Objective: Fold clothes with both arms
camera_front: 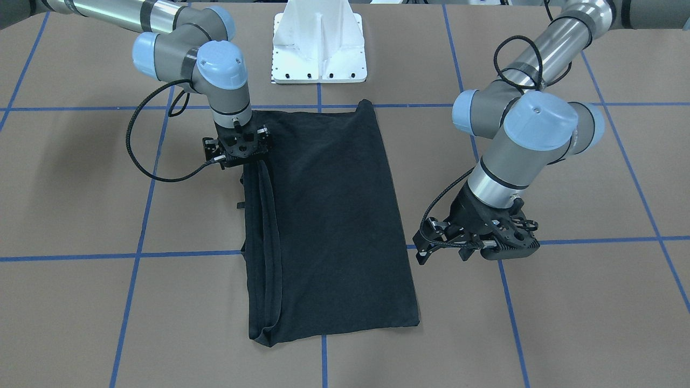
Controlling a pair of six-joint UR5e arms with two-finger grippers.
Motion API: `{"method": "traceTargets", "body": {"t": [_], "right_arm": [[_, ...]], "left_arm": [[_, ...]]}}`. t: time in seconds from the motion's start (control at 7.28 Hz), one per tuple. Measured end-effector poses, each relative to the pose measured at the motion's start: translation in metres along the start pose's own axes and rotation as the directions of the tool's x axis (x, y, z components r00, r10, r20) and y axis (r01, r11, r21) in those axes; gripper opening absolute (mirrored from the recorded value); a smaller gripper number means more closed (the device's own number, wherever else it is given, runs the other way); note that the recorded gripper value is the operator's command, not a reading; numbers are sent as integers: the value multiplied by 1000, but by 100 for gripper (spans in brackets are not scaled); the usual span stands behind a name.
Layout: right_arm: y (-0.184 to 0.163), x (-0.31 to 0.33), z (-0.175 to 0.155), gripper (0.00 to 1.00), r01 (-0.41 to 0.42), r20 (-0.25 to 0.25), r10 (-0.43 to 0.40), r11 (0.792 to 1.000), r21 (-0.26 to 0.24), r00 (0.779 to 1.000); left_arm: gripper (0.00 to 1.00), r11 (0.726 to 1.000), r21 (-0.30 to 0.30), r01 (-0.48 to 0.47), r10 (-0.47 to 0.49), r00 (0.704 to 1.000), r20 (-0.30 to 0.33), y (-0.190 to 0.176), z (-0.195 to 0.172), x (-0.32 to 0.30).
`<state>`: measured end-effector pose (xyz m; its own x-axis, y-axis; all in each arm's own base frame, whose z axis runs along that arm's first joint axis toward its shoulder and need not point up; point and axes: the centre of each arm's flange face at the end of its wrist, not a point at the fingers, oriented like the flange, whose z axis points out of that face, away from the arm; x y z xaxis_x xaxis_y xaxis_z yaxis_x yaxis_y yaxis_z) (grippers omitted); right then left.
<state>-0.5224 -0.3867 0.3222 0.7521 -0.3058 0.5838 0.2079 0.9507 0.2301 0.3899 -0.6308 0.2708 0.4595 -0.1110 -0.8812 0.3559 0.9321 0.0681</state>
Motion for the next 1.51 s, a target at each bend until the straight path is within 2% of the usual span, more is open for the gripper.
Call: {"method": "traceTargets", "body": {"t": [0.69,1.1,1.51], "right_arm": [[-5,42,3,100,6,-22,-6,1000,-13,1000],[-25,53,-26,100,-20,37,20,1000,-1,999],[-56,18,-40,100,-12,58,10,999,31,998]], "left_arm": [[100,1000,1,4,-4,1000,-3,0,-1,2],[100,1000,0,3,-3,1000,-1,0,0,0],[100,1000,-3,3,-3,1000,4,1,1,-4]]}}
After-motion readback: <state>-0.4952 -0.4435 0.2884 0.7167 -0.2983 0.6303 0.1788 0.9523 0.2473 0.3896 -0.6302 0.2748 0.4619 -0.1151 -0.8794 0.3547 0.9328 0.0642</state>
